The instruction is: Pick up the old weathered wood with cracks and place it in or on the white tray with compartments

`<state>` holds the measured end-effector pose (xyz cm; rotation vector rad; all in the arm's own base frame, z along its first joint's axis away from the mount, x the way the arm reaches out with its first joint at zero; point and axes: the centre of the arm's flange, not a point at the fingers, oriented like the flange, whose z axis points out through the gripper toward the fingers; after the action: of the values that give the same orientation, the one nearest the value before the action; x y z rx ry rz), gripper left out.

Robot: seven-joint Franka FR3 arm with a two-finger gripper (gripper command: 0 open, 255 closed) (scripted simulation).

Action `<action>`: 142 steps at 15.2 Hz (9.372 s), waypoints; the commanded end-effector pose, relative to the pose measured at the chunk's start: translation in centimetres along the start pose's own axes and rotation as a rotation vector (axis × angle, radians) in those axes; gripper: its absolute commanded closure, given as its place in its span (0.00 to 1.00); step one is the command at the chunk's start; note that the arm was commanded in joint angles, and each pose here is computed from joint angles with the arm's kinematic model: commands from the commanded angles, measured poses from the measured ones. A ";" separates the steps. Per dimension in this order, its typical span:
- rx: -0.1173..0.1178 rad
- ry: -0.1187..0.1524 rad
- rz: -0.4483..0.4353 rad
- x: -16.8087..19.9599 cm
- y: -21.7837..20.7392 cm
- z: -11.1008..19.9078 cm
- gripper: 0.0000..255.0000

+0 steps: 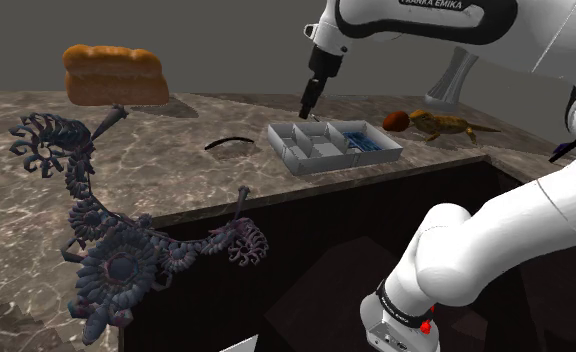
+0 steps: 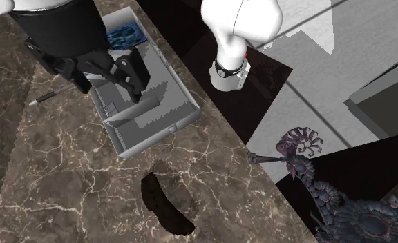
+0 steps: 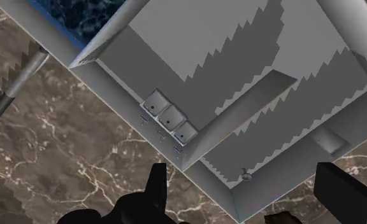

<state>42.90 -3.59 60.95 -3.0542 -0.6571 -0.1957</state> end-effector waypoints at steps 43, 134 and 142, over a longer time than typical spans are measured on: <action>0.100 -0.026 -0.945 17.1 -9.5 7.6 0.00; 0.038 -0.100 -0.946 -8.7 4.2 3.5 1.00; 0.038 -0.100 -0.946 -8.7 4.2 3.5 0.00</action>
<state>37.17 -10.81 56.47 -2.4577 -2.0066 -0.0232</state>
